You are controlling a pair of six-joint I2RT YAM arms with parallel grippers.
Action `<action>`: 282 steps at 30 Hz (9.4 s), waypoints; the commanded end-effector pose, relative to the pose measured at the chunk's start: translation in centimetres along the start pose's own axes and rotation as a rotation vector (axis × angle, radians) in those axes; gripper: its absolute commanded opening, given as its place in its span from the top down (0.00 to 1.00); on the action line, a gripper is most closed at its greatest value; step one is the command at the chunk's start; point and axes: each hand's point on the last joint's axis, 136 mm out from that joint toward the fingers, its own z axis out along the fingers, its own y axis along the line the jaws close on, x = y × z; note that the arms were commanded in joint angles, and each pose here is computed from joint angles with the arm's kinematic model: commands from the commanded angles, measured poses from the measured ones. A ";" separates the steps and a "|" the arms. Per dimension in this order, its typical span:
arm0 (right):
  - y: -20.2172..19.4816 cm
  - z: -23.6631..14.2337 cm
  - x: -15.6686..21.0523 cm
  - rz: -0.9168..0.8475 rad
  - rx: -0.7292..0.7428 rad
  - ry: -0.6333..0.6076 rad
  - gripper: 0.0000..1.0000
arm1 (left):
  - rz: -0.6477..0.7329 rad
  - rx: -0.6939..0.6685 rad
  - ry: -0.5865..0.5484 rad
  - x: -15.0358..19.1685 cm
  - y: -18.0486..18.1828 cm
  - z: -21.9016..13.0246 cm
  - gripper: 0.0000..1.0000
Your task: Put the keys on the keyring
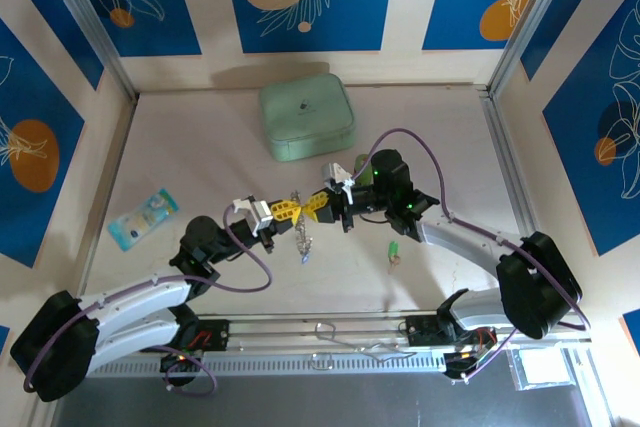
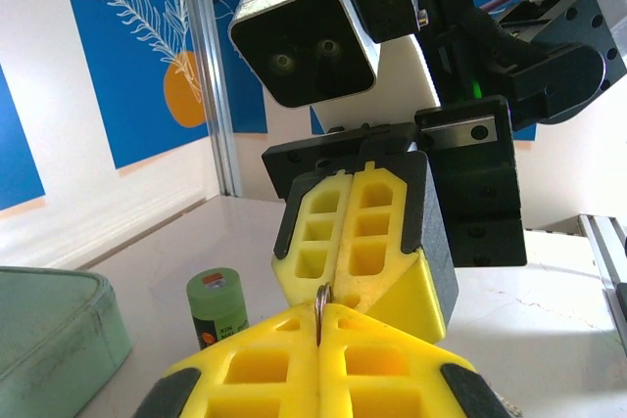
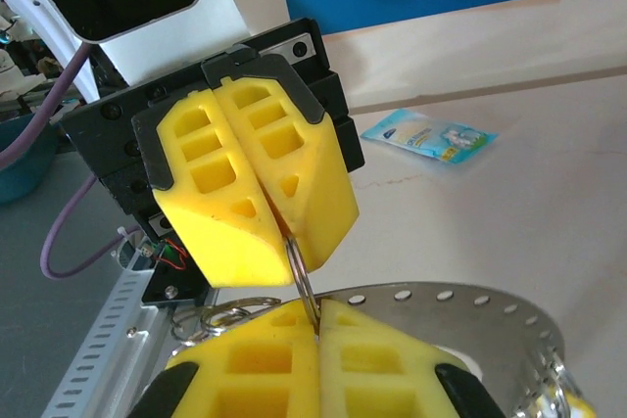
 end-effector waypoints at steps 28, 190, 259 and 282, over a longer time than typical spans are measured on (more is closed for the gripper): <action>1.0 0.1 2.6 -0.092 0.087 0.431 1.00 | 0.004 0.046 0.273 3.6 -0.2 0.6 0.77; 0.9 -3.9 1.2 -0.034 0.243 0.186 0.54 | 0.036 0.264 0.213 1.5 -3.9 -0.1 1.00; -0.6 -17.4 25.0 1.394 1.441 0.709 0.76 | -0.093 -0.087 0.314 3.4 1.7 0.0 1.00; 0.1 -11.7 21.3 1.069 1.143 0.884 1.00 | -0.071 -0.094 0.301 2.9 1.8 -0.2 1.00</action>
